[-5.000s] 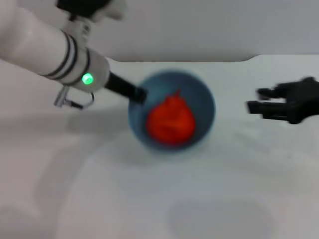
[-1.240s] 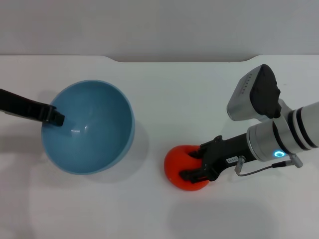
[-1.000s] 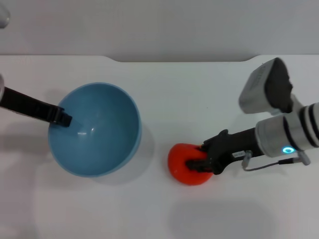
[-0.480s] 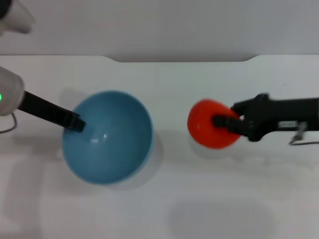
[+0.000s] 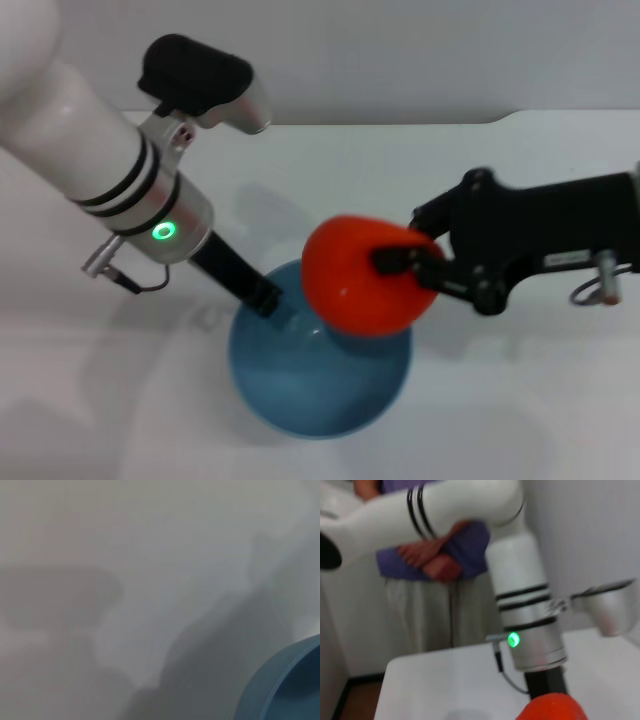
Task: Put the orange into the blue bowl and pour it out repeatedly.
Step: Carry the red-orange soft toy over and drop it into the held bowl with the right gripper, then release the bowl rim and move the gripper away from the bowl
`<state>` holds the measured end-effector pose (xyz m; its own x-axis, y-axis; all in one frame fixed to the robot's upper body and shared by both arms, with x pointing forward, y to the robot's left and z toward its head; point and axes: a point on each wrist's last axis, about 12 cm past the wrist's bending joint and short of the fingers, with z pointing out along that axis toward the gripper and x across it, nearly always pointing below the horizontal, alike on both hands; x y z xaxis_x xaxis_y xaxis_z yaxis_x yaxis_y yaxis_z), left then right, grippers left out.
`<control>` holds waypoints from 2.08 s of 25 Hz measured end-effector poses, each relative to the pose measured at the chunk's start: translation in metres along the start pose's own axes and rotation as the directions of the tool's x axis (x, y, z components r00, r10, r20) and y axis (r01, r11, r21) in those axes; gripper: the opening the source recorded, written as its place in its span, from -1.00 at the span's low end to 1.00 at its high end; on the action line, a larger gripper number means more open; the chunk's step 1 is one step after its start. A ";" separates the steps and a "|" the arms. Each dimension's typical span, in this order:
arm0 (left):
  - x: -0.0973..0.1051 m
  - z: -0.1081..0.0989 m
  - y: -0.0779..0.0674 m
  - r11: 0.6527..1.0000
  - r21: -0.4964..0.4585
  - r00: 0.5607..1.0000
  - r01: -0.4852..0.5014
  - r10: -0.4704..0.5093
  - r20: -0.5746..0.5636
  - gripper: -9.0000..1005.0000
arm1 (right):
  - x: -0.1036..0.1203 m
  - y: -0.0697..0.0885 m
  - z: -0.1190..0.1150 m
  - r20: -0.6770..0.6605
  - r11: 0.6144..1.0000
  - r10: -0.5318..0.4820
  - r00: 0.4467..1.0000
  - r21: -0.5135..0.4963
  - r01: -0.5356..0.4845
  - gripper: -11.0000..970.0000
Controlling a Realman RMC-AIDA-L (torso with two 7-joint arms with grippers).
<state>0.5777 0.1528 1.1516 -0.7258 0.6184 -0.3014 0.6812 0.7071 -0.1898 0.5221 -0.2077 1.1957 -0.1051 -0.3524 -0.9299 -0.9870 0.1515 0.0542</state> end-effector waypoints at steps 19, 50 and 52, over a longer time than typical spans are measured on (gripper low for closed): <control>-0.014 -0.005 -0.010 0.999 0.038 0.999 -0.021 0.019 0.047 -0.98 | 0.019 -0.009 0.030 -0.220 0.992 0.112 0.969 0.088 -0.095 -0.59; -0.023 0.043 -0.051 0.988 0.030 0.988 -0.149 0.148 0.035 -0.87 | 0.042 -0.030 -0.051 0.116 0.877 0.308 0.944 0.351 -0.329 0.22; -0.025 0.041 -0.051 0.989 0.029 0.988 -0.147 0.146 0.048 -0.79 | 0.043 -0.030 -0.051 0.117 0.876 0.311 0.943 0.350 -0.332 0.22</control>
<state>0.5656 0.0873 1.1307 -0.6131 0.6976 -0.3708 0.7833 0.5980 -0.1700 0.5407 -0.2742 1.1730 -0.3917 -0.1774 -0.9028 -0.7871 0.5727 0.2289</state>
